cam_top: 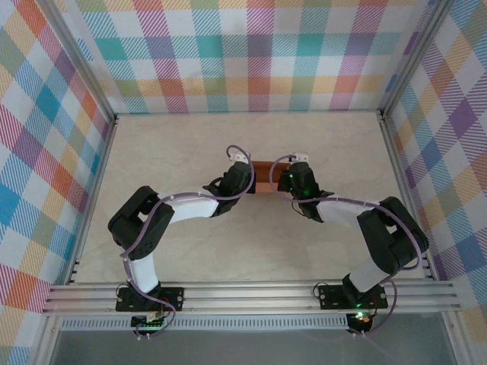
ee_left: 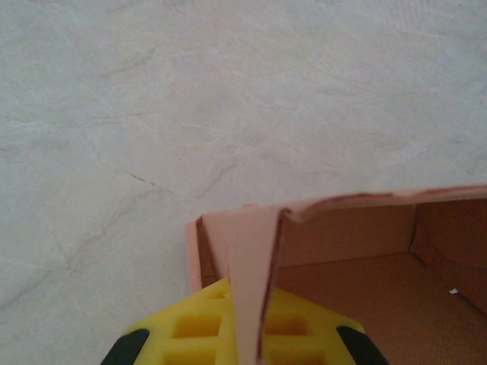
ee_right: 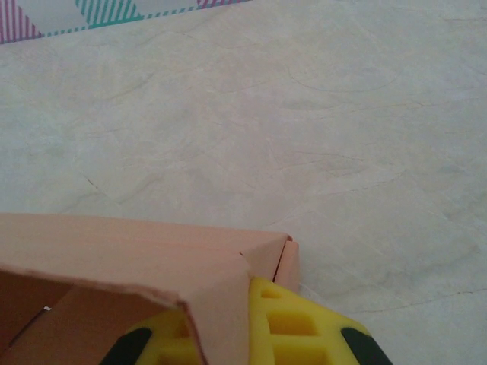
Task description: Fold the paper box
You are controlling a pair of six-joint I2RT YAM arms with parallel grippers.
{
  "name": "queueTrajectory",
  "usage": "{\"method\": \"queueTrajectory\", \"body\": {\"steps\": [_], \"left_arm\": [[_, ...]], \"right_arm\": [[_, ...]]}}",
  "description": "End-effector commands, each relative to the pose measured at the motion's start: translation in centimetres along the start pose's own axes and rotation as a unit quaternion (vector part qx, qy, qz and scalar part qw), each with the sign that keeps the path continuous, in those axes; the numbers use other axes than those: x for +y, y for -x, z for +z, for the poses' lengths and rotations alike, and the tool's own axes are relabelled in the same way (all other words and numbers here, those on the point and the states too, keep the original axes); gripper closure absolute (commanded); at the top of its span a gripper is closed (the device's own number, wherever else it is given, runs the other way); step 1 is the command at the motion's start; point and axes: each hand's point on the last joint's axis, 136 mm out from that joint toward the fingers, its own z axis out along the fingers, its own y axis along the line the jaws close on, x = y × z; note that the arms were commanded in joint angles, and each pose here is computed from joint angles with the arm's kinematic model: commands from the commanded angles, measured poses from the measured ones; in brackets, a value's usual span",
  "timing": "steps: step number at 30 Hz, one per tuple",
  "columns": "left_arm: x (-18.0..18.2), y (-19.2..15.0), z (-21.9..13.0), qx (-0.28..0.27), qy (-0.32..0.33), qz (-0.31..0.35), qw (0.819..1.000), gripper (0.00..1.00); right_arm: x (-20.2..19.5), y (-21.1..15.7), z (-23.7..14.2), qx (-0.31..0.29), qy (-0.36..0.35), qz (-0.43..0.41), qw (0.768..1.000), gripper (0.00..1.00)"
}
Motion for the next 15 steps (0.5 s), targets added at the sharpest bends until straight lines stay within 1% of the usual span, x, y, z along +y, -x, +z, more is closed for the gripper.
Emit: {"method": "queueTrajectory", "body": {"steps": [1,8,11,13,15], "left_arm": [[-2.7,-0.7,-1.0,-0.027,-0.043,0.021,0.998,1.0],[-2.5,-2.0,-0.6,-0.053,-0.028,0.031,0.998,1.0],[-2.5,-2.1,-0.8,-0.059,-0.024,0.038,0.997,1.0],[-2.5,-2.2,-0.8,-0.06,-0.02,0.042,0.997,1.0],[-2.4,-2.4,-0.7,-0.06,-0.014,0.043,0.997,1.0]], "right_arm": [[4.1,0.2,-1.0,-0.012,0.094,-0.005,0.996,0.97],[4.1,-0.8,-1.6,-0.031,0.107,-0.023,0.994,0.96],[4.0,-1.5,-1.9,-0.034,0.11,-0.026,0.993,0.92],[3.8,-1.9,-2.2,-0.031,0.11,-0.03,0.993,0.86],[3.8,-2.0,-2.7,-0.035,0.114,-0.034,0.992,0.71]]}}
